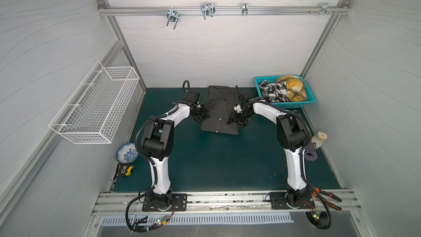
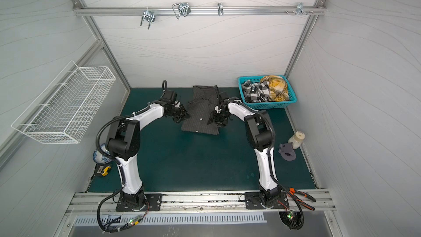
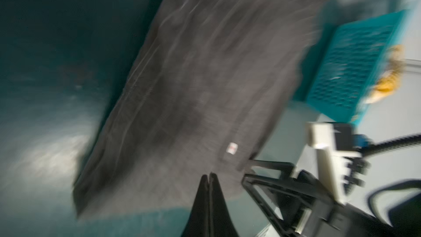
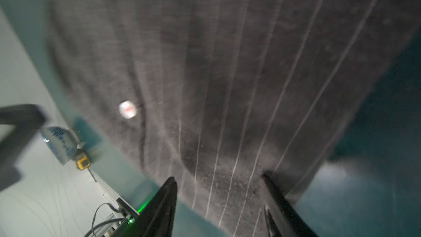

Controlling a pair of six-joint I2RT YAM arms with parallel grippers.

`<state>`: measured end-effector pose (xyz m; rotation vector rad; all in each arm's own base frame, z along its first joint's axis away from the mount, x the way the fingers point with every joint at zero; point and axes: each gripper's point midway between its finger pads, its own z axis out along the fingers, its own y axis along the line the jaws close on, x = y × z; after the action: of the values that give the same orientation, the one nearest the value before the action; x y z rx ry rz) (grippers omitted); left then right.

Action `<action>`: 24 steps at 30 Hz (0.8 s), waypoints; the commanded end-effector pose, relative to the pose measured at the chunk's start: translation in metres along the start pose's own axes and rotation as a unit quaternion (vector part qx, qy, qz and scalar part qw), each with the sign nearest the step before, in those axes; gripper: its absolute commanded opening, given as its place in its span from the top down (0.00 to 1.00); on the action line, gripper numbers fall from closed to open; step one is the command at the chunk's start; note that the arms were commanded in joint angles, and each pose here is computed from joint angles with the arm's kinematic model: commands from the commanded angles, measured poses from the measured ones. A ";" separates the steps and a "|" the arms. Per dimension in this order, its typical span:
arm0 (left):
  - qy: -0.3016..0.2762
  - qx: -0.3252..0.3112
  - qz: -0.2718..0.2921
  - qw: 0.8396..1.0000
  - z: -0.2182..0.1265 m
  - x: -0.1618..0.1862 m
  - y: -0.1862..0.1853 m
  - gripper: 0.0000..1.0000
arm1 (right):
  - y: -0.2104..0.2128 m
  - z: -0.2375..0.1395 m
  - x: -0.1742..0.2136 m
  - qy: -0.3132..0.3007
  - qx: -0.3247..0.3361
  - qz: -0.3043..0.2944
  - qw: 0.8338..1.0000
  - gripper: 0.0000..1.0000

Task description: Fold and stack the long sleeve shirts

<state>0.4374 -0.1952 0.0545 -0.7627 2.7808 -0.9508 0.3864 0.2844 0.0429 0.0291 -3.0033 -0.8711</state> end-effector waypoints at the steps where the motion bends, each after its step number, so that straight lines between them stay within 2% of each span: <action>1: 0.038 -0.012 -0.019 0.999 0.022 0.011 0.020 1.00 | -0.009 0.000 0.000 -0.004 0.007 0.007 1.000 0.43; 3: 0.040 -0.030 -0.024 0.998 0.020 0.019 0.033 1.00 | -0.007 -0.002 0.009 -0.004 0.004 0.012 1.000 0.44; 5: 0.043 -0.038 -0.025 0.998 0.017 0.032 0.043 1.00 | -0.006 -0.001 0.024 0.006 0.011 0.018 1.000 0.48; 9: 0.075 -0.047 -0.004 0.996 0.009 0.084 0.060 1.00 | 0.001 0.009 0.075 0.046 0.022 0.018 0.999 0.56; 13: 0.088 -0.042 0.001 0.995 -0.011 0.140 0.085 1.00 | -0.003 -0.001 0.131 0.053 0.062 0.010 0.997 0.56; 15: 0.081 -0.031 0.001 0.996 -0.027 0.151 0.089 1.00 | -0.008 -0.019 0.143 0.035 0.079 0.009 0.996 0.52; 16: 0.068 -0.025 0.008 0.997 -0.037 0.149 0.085 0.97 | -0.010 -0.029 0.144 0.019 0.081 0.006 0.997 0.43; 17: 0.049 -0.028 0.018 0.998 -0.048 0.141 0.081 0.87 | -0.012 -0.039 0.142 0.004 0.084 0.006 0.996 0.33; 18: 0.030 -0.031 0.029 0.999 -0.058 0.129 0.075 0.82 | -0.014 -0.045 0.137 -0.007 0.085 0.005 0.996 0.28; 21: -0.004 -0.014 0.043 0.999 -0.076 0.091 0.051 0.81 | -0.022 -0.048 0.119 -0.010 0.076 0.009 0.997 0.21; 24: -0.015 -0.007 0.052 0.998 -0.070 0.062 0.037 0.80 | -0.029 -0.038 0.095 -0.016 0.077 0.002 0.997 0.20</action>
<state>0.3195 -0.1683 0.0866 -0.6869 2.8115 -0.9311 0.2775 0.2454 0.0787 -0.0030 -3.0783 -0.7094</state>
